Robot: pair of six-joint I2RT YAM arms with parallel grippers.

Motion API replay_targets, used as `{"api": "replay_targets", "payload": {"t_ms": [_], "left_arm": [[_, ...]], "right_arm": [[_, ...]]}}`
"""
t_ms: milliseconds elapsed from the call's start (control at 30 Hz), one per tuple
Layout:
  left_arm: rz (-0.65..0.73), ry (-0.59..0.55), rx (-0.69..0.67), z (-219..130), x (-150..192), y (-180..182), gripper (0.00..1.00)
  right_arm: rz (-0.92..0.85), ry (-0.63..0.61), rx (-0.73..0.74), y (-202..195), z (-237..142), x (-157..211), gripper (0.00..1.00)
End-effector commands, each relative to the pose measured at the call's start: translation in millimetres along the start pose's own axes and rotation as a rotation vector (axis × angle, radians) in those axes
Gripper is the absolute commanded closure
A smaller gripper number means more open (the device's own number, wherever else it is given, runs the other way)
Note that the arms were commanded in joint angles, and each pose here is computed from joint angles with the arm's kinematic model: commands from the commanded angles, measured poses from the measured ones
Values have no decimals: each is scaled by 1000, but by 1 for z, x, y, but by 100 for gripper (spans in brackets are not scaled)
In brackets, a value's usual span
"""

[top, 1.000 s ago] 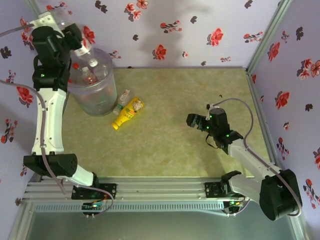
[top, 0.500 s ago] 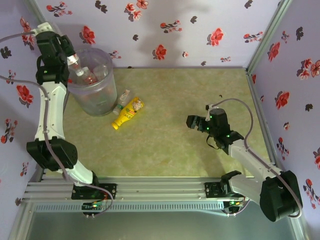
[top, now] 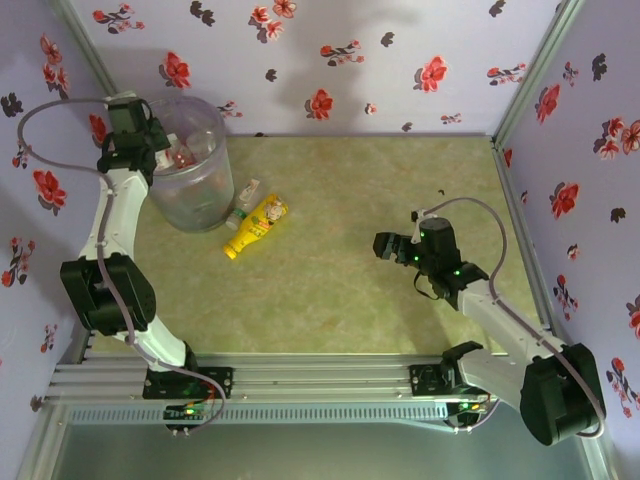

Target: Put the plastic bottles in the bin

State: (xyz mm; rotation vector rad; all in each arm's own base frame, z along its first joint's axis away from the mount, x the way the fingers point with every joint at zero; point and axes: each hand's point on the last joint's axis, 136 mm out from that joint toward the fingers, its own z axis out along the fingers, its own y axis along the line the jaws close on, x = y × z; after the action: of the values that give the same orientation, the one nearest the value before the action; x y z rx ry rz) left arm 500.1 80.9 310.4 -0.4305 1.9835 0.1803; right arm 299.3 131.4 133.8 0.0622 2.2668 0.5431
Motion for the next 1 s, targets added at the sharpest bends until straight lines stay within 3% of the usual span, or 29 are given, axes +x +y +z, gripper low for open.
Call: {"api": "replay_targets", "payload": {"t_ms": [0,233,467,533,567,633,800,867,967], "left_arm": [[32,-27,-2,-9,-2,0,99],[40,51,10,1,39,1,96],[6,134,-4,12,72,4,87],[1,138,-3,12,70,3,71],[2,141,7,11,68,1,55],[1,134,30,8,58,-4,33],[11,94,55,-5,27,-10,8],[17,79,73,-13,13,-13,2],[25,51,98,-26,-7,-17,0]], "right_arm": [[-14,-21,-4,3,0,-11,1],[-8,-12,-1,1,3,-8,1],[-10,-16,2,1,2,-9,1],[-12,-14,4,1,1,-9,1],[-15,-13,6,0,1,-9,1],[-18,-11,10,0,0,-9,1],[-8,-12,8,0,2,-9,1],[-3,-11,2,1,3,-9,1],[-2,-9,-2,2,4,-9,1]]}}
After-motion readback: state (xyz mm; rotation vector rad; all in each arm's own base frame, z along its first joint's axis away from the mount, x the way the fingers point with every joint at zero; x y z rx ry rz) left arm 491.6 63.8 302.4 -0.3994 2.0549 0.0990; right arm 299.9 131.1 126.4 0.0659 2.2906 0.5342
